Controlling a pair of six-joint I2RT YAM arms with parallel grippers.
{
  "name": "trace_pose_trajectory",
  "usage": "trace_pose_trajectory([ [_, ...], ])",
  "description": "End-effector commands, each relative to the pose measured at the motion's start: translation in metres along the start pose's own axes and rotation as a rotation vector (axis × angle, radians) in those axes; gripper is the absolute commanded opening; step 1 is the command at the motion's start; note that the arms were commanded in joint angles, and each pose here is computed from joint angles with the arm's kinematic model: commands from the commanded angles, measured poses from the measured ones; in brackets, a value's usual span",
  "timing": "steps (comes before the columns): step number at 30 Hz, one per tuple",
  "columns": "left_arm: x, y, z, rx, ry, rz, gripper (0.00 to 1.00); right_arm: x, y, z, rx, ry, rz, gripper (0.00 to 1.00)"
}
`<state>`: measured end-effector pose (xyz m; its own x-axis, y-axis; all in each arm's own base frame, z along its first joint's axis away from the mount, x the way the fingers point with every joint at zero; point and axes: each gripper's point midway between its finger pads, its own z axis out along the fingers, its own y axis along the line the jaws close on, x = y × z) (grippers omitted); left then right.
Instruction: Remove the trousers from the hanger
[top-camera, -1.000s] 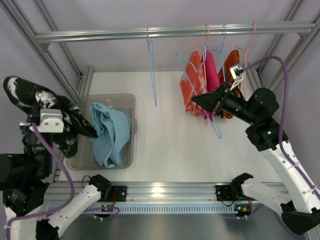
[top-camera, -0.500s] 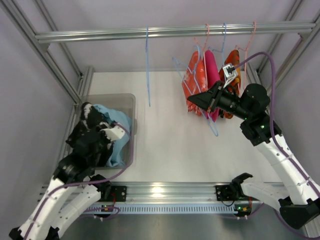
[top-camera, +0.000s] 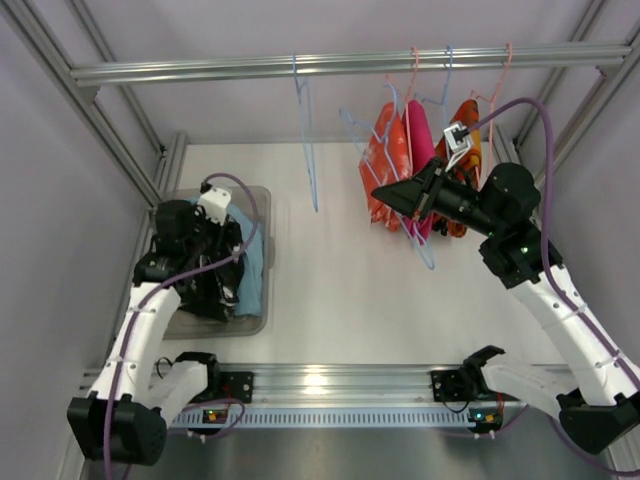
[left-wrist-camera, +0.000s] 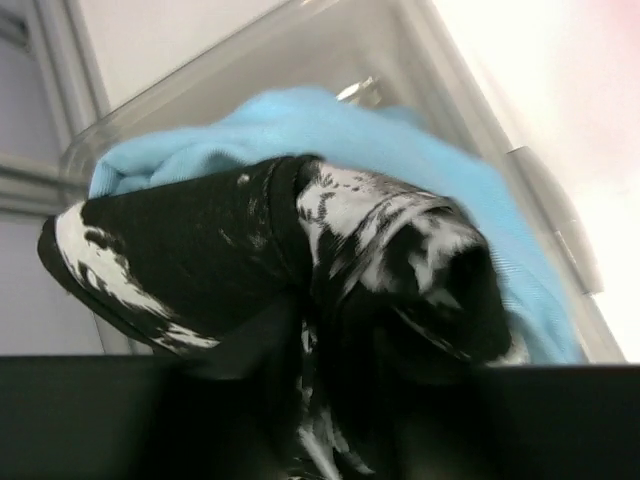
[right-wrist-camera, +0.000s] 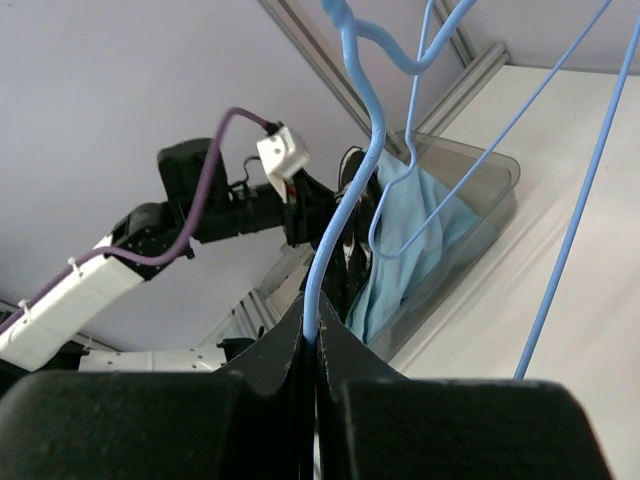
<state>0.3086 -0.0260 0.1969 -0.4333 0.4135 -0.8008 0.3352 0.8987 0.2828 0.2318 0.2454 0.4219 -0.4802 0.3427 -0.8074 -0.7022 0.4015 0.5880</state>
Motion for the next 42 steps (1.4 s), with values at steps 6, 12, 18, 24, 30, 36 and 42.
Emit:
trace_pose_trajectory([
  [6, -0.118, -0.039, -0.113, 0.301, -0.37, -0.196, 0.99, 0.0, 0.01, 0.008, 0.044, -0.024, 0.045, 0.0],
  [12, -0.148, -0.032, -0.157, 0.284, -0.432, -0.279, 0.99, -0.009, -0.012, 0.033, 0.152, -0.081, 0.15, 0.0],
  [18, -0.163, -0.021, -0.165, 0.246, -0.46, -0.329, 0.99, -0.029, -0.001, 0.069, 0.154, -0.123, 0.1, 0.0],
  [24, -0.163, -0.017, -0.164, 0.219, -0.482, -0.329, 0.99, -0.036, 0.004, 0.076, 0.164, -0.154, 0.079, 0.0],
  [30, -0.169, -0.017, -0.165, 0.225, -0.522, -0.322, 0.99, -0.052, 0.003, 0.092, 0.175, -0.178, -0.017, 0.0],
  [36, -0.167, -0.016, -0.16, 0.219, -0.516, -0.345, 0.99, -0.051, -0.015, 0.114, 0.227, -0.15, -0.058, 0.0],
  [42, -0.165, -0.013, -0.162, 0.192, -0.521, -0.35, 0.99, -0.052, -0.022, 0.131, 0.224, -0.15, -0.076, 0.0],
])
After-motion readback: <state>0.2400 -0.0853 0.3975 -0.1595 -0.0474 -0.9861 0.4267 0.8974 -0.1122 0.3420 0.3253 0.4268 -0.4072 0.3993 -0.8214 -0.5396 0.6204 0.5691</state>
